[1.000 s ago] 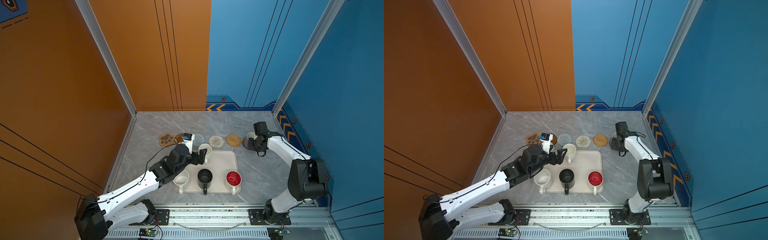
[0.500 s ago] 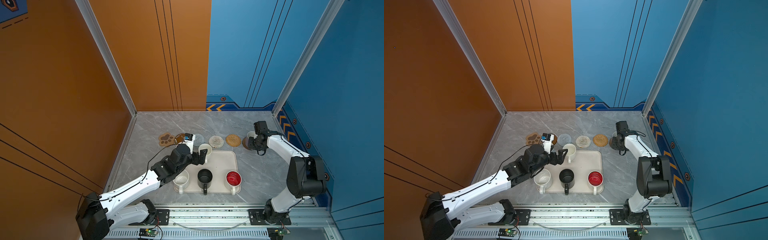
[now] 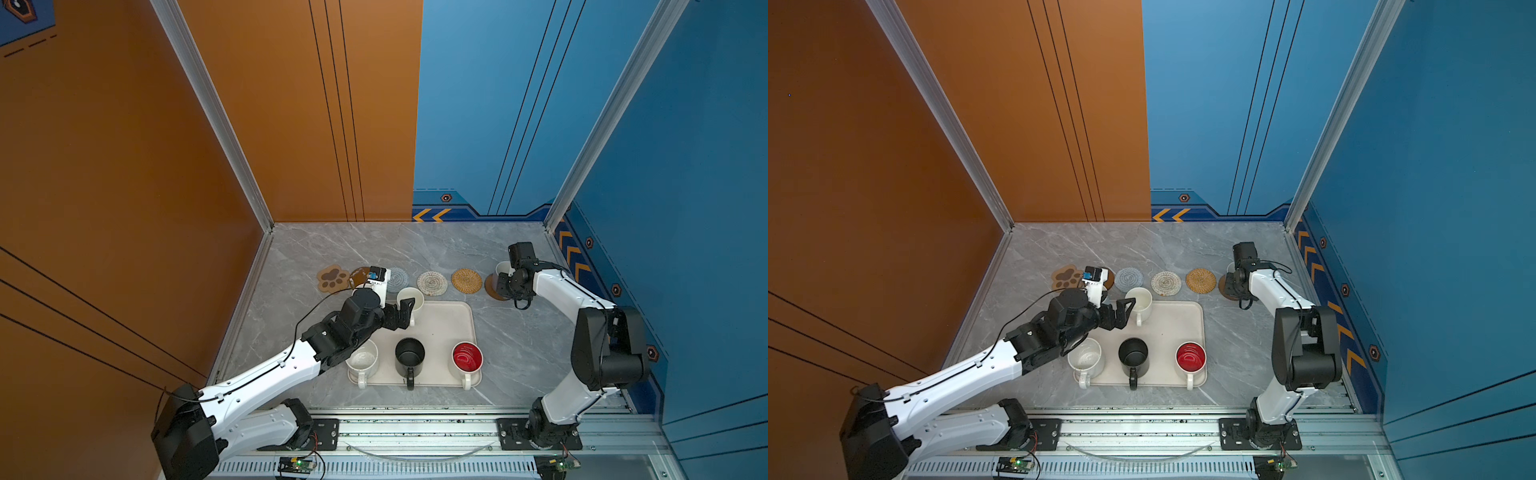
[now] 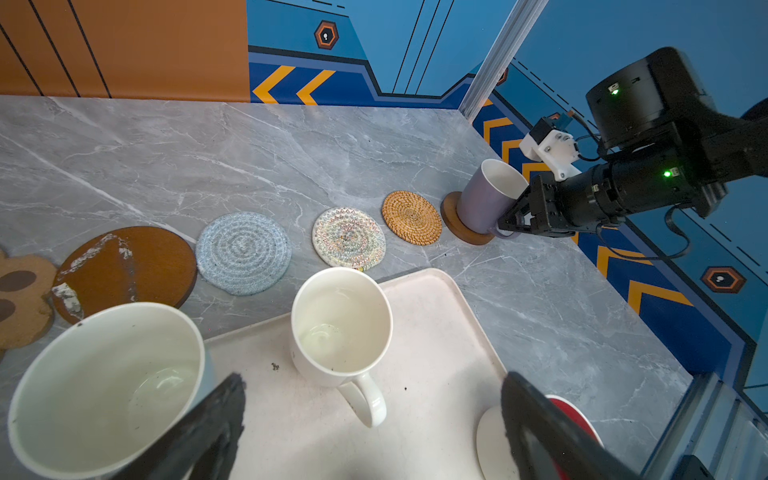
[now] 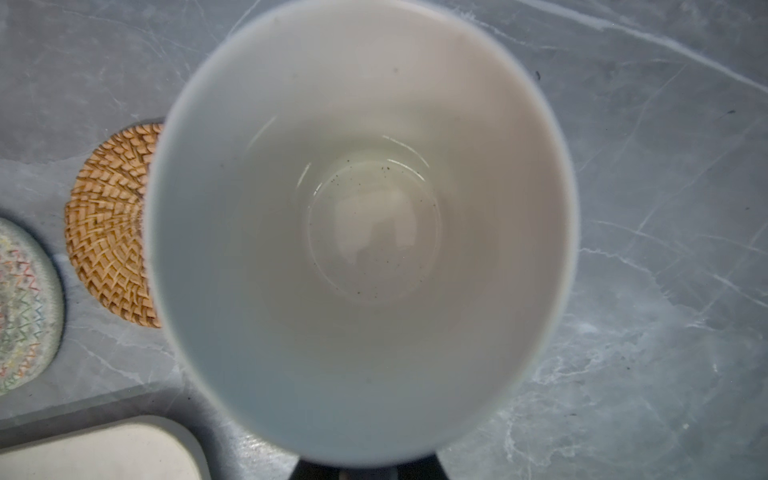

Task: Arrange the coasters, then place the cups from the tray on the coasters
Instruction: 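Lower the lavender mug onto the plain wooden coaster with the right gripper, then open the right gripper and lift it off the lavender mug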

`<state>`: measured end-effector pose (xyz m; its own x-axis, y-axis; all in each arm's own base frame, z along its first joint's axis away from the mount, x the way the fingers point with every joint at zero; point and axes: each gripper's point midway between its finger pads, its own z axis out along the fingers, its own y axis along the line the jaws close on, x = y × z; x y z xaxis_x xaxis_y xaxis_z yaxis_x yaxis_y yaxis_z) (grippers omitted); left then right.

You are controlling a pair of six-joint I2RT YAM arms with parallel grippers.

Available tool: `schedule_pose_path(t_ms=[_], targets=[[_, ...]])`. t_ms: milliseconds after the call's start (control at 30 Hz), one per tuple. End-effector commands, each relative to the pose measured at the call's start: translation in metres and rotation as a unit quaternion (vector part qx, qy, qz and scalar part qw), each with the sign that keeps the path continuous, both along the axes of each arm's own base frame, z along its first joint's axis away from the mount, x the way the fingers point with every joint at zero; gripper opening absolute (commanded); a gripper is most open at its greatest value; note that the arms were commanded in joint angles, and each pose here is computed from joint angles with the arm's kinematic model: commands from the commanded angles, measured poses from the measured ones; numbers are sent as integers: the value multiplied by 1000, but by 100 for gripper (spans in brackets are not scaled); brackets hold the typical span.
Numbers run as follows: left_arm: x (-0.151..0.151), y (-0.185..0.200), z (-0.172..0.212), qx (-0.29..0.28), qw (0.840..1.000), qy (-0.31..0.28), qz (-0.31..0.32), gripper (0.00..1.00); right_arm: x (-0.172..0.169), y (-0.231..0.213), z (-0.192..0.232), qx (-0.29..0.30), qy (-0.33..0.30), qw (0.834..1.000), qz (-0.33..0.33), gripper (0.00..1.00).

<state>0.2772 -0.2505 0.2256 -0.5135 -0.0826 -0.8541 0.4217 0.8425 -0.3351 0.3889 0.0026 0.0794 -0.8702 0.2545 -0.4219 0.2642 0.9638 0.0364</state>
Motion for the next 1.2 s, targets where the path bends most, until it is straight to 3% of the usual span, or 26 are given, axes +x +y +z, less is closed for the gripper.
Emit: schedule_pose_path(t_ms=[0, 1000, 1167], targets=[[1, -2, 10, -8, 1000, -6, -1, 96, 22, -8, 22, -15, -51, 999, -3, 0], [-1, -1, 10, -8, 1000, -8, -1, 97, 20, -1, 7, 5, -31, 1000, 6, 0], [-1, 0, 9, -7, 1000, -7, 0, 97, 18, 0, 7, 8, -28, 1000, 8, 10]])
